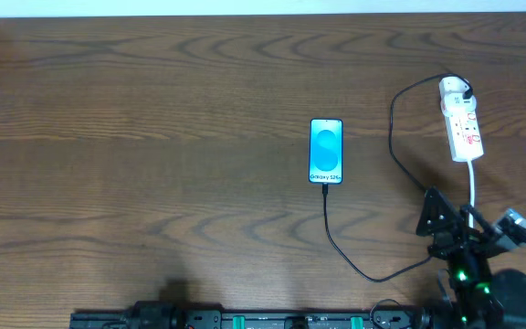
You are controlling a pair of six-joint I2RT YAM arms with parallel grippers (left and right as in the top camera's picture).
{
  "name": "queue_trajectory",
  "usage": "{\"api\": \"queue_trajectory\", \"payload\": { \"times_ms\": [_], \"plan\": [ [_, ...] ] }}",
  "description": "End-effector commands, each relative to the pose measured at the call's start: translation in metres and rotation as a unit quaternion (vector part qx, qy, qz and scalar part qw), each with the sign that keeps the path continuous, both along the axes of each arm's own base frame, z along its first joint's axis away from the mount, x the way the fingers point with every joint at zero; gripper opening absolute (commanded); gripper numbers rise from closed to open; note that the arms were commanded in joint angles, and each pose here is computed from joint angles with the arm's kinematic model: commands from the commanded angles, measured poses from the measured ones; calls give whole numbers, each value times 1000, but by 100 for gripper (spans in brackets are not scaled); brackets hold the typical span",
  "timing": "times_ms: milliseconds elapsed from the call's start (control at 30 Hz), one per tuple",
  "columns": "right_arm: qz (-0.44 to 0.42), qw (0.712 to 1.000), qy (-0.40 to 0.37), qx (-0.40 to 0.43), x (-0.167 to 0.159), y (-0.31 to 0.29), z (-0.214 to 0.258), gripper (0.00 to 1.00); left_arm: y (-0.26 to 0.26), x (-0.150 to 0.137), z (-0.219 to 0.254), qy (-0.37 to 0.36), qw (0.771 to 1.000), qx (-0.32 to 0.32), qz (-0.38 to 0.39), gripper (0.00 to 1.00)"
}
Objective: Plug charger to phone and switch on socket
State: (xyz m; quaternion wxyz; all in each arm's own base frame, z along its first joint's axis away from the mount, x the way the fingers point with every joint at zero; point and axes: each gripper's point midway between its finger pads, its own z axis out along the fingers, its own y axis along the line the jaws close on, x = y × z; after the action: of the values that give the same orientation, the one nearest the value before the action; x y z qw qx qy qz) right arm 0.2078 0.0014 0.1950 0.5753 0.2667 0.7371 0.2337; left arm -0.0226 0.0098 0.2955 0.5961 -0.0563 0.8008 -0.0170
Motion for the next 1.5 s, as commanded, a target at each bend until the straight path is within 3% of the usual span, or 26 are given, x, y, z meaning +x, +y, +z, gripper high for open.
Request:
{"api": "queue_trajectory", "payload": {
  "times_ms": [0,300,1100,1300,1467],
  "plan": [
    [-34,999,32,-7,4,-12,-29,99,2,-1,1,-2,1000,1,3,95],
    [-92,992,86,-22,7,-34,-83,99,2,-1,1,-2,1000,1,3,95],
    [-98,994,-4,-50,25,-39,-52,99,2,-1,1,-2,1000,1,3,95],
    [-27,995,-33,-88,31,-18,-45,99,2,-1,1,-2,1000,1,3,95],
    [-18,995,-37,-90,32,-15,-44,99,2,-1,1,-2,1000,1,3,95]
  ]
}}
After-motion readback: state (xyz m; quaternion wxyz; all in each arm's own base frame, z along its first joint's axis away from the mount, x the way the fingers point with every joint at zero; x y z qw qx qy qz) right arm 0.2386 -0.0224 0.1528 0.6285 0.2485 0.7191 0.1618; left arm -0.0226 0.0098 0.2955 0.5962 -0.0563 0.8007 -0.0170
